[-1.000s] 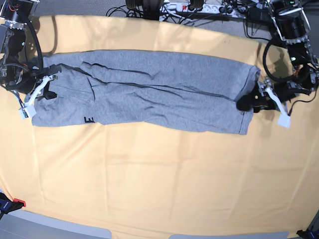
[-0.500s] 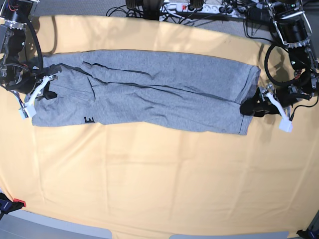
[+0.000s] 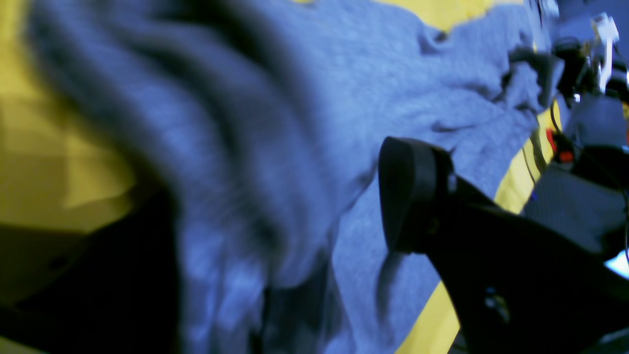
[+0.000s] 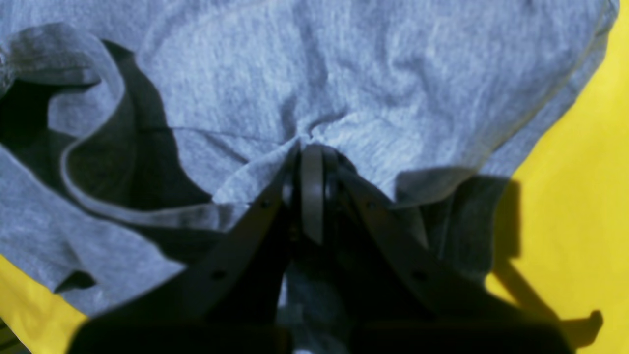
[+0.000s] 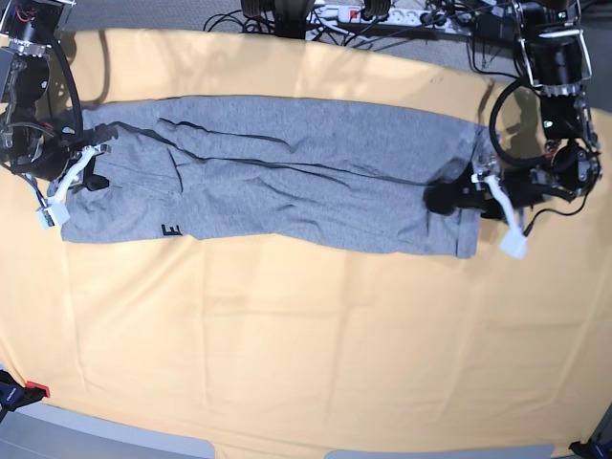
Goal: Layout the t-shirt on the table in an organized manner, then fold the t-shirt properly
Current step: 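Hold the strip end with the left gripper and tighten the grip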
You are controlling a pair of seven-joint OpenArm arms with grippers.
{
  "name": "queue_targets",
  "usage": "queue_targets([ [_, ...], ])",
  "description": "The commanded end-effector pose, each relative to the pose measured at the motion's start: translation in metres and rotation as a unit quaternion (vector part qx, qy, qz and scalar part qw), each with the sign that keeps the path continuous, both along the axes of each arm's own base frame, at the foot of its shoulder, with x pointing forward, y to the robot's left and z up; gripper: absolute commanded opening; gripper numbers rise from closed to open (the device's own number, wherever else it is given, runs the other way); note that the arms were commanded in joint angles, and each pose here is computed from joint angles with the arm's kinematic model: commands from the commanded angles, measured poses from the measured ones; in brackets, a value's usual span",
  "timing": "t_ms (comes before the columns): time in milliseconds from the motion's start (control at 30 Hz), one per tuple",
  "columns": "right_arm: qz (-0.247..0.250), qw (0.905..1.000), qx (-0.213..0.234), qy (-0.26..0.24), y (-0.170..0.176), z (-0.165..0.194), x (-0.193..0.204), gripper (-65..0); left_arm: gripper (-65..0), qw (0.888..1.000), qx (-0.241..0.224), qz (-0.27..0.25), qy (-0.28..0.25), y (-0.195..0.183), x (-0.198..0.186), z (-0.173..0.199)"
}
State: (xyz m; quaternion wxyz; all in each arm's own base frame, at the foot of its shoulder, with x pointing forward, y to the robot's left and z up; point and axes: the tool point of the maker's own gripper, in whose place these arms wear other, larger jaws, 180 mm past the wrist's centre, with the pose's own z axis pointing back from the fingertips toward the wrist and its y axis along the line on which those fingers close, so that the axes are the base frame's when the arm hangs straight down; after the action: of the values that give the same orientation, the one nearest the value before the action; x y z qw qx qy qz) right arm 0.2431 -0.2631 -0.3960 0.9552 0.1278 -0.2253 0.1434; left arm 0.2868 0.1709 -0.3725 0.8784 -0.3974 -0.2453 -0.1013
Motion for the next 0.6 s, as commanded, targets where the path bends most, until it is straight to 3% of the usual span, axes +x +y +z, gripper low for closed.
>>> queue_targets([
  [0,0.005,0.9987,-0.033,0.039,-0.012,-0.007,-0.014,-65.0,-22.8,0.996,0.058,-0.041,0.057,0.006,-0.025,-0.025],
  [133,0.005,0.9986,-0.034,0.04,-0.012,-0.008,-0.014,-65.0,-23.7,0.995,0.062,-0.058,0.054,0.0,-0.025,-0.026],
  [200,0.005,0.9986,-0.034,0.04,-0.012,-0.008,-0.014,-65.0,-28.5,0.995,0.067,-0.057,0.05,0.002,-0.021,-0.024],
  [400,0.007,0.9989,-0.03,0.035,-0.011,-0.006,-0.013,-65.0,-65.0,0.996,0.082,-0.033,0.032,0.017,-0.006,-0.015],
  [567,0.027,0.9995,-0.013,0.005,0.002,0.008,-0.004,-65.0,-65.0,0.997,0.078,-0.003,0.013,0.032,0.006,-0.003],
])
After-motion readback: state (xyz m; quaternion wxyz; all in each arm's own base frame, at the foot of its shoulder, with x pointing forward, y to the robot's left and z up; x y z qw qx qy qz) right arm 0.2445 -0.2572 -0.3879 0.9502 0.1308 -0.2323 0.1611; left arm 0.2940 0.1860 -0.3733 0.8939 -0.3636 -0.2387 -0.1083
